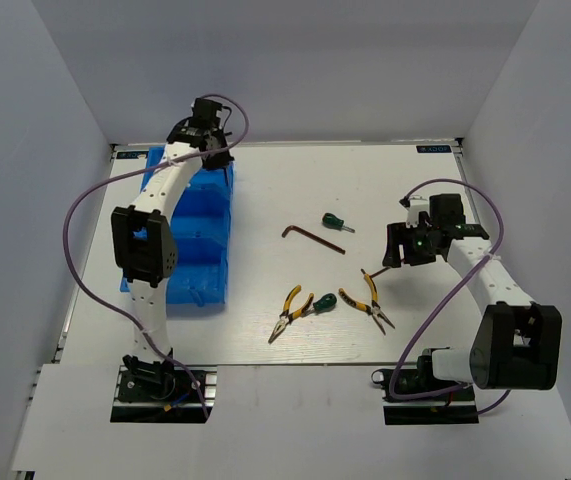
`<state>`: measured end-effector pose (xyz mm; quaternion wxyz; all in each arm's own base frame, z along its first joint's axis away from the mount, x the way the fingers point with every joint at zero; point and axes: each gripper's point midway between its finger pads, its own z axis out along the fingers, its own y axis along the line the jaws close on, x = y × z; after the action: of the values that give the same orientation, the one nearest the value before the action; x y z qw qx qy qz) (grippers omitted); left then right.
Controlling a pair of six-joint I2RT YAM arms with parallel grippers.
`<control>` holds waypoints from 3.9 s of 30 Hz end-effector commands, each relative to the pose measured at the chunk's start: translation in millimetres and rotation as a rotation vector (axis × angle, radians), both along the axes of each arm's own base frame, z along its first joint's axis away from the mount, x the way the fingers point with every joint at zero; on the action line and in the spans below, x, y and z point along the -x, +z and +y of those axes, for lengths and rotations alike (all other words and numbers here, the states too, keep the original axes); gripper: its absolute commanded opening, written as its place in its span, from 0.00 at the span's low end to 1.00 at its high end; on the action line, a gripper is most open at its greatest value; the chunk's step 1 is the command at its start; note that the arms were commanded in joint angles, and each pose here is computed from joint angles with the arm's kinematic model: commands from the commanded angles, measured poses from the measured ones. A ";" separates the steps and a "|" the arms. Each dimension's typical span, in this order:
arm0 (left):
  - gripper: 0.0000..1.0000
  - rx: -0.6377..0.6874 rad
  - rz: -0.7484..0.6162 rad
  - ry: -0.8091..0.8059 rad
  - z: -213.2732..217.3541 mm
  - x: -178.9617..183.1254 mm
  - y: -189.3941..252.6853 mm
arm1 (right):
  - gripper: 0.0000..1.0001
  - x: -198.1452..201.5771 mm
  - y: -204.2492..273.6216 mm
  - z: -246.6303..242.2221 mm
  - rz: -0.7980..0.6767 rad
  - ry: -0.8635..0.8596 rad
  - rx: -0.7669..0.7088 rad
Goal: Sort the tools into containers
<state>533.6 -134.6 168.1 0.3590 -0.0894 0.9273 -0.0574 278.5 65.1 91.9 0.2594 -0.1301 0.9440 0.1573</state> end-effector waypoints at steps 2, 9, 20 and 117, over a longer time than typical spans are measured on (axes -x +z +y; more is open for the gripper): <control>0.00 0.136 -0.056 0.144 16.4 10.4 46.7 | 0.70 -7.2 0.1 2.8 -0.026 0.008 -0.016; 0.00 0.381 -0.168 0.527 56.9 16.4 59.0 | 0.70 -5.7 -3.0 3.7 -0.019 0.006 -0.022; 0.00 0.674 -0.233 0.787 70.4 -1.4 50.6 | 0.70 3.9 -8.3 3.3 -0.006 0.004 -0.024; 0.67 0.268 -0.399 0.049 61.0 261.3 116.4 | 0.00 -227.9 121.5 362.8 -0.768 0.769 -0.223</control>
<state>270.4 -80.9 280.0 0.5045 -0.1151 0.8338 -0.1924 495.9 399.2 203.2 0.4824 -0.4636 0.7020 0.2442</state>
